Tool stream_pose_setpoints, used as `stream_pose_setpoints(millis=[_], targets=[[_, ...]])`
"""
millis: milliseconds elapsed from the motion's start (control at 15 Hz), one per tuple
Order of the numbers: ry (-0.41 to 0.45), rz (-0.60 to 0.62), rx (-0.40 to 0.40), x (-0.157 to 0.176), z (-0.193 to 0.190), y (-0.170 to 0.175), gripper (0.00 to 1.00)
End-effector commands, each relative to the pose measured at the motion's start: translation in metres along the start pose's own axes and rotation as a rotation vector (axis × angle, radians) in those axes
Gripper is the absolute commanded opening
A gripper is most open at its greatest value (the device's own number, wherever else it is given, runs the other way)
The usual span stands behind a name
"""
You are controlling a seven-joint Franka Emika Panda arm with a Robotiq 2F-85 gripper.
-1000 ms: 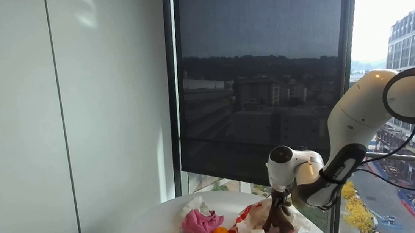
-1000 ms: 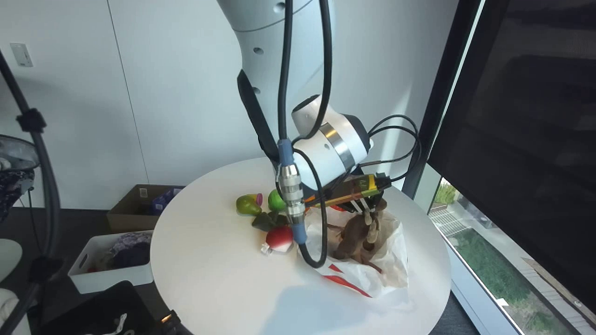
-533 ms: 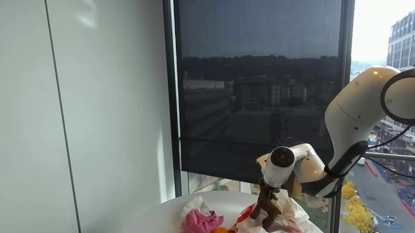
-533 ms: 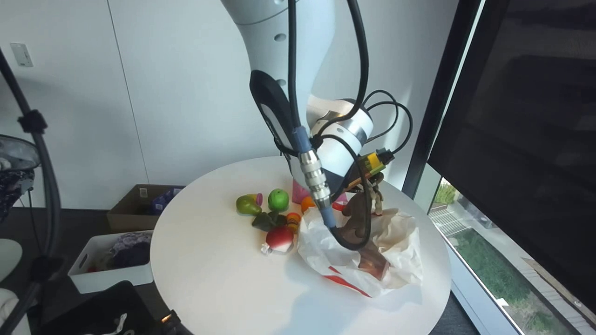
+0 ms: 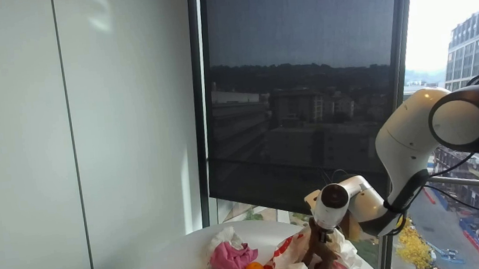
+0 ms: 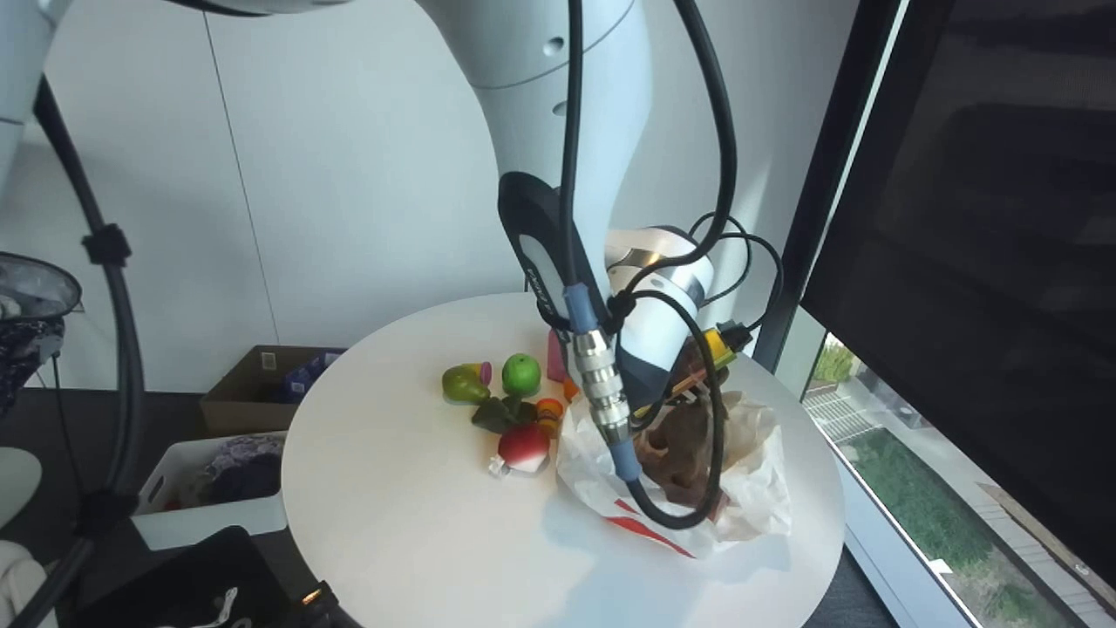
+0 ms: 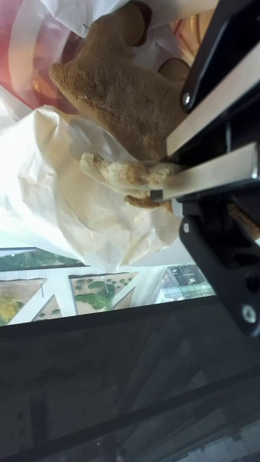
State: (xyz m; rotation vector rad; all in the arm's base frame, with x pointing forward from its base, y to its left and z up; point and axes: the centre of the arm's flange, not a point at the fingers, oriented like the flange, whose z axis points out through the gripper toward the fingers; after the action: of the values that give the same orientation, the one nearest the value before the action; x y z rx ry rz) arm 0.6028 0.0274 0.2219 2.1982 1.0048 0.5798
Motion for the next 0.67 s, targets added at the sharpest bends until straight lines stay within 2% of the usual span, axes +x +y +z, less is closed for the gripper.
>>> stream_pose_setpoints(millis=[0, 267, 600], targets=[[0.007, 0.008, 0.025, -0.012, 0.012, -0.022, 0.11], [0.016, -0.010, 0.059, -0.011, 0.021, -0.051, 0.11], [0.006, -0.012, 0.081, -0.011, 0.038, -0.066, 0.11]])
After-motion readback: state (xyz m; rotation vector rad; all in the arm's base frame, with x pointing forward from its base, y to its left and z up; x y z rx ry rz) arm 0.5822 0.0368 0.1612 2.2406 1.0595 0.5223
